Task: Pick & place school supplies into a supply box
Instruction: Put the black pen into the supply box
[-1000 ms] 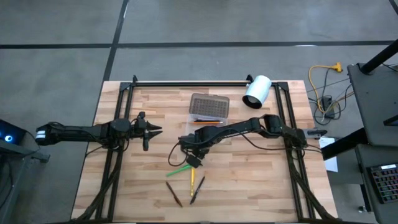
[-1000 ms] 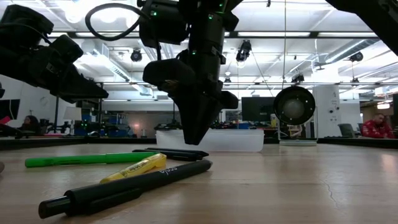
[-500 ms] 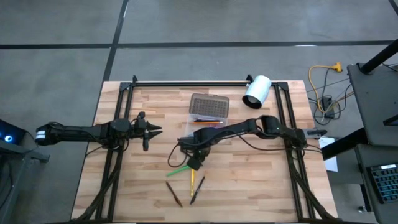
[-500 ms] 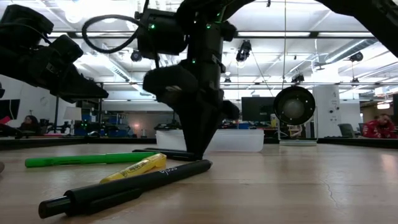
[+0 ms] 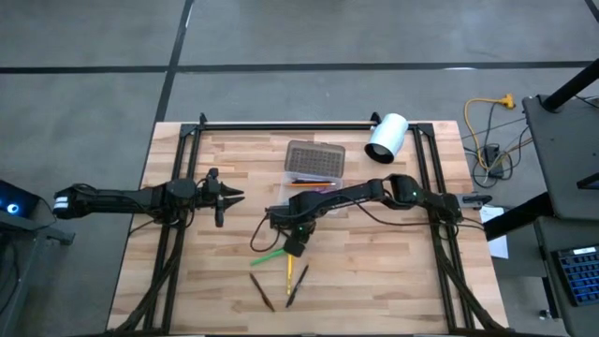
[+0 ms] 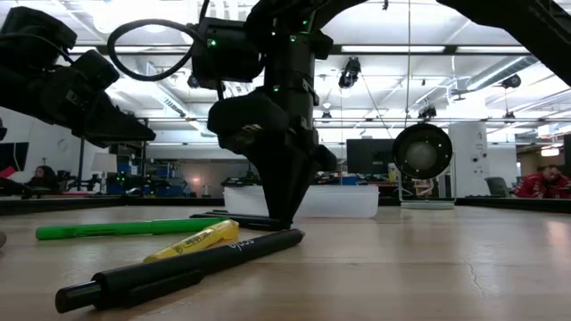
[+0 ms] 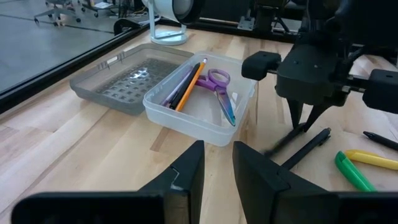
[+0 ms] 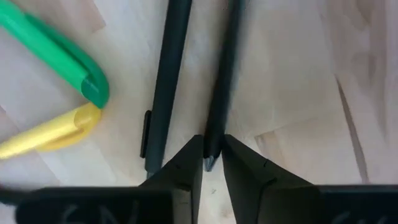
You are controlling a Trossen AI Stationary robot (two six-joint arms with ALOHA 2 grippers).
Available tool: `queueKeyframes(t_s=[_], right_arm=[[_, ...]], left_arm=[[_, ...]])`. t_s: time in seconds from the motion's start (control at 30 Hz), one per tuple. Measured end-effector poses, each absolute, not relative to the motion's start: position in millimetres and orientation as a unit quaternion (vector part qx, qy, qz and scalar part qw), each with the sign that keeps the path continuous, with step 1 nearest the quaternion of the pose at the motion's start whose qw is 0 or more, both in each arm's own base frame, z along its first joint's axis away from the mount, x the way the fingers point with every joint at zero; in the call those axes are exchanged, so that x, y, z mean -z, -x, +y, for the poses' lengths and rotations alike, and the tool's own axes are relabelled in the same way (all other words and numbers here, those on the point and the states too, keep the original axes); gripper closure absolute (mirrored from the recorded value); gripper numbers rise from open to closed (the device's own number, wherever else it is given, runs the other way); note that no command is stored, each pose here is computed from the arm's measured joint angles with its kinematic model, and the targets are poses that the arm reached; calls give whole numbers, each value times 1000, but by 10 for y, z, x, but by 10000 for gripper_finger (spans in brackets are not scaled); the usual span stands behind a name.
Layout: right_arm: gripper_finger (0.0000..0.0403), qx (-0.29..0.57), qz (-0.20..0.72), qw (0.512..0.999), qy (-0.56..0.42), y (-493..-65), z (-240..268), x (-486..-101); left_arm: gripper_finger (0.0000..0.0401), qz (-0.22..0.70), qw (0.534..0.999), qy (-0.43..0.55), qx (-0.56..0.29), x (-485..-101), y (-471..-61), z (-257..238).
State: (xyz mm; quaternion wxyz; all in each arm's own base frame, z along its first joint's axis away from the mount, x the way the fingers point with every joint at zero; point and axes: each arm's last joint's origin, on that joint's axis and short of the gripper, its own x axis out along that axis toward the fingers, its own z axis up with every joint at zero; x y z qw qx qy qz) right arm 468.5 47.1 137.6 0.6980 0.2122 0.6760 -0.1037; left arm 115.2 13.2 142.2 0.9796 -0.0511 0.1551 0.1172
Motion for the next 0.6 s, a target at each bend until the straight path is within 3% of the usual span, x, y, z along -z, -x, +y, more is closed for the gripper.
queueKeyframes(t_s=[0.13, 0.6], right_arm=[[383, 76, 683, 704, -179, -4675, 471, -1377], [389, 128, 694, 698, -120, -4653, 424, -1494]], left_arm=[[332, 155, 980, 51, -117, -1423, -1152, 132], [332, 155, 980, 51, -117, -1423, -1152, 132]])
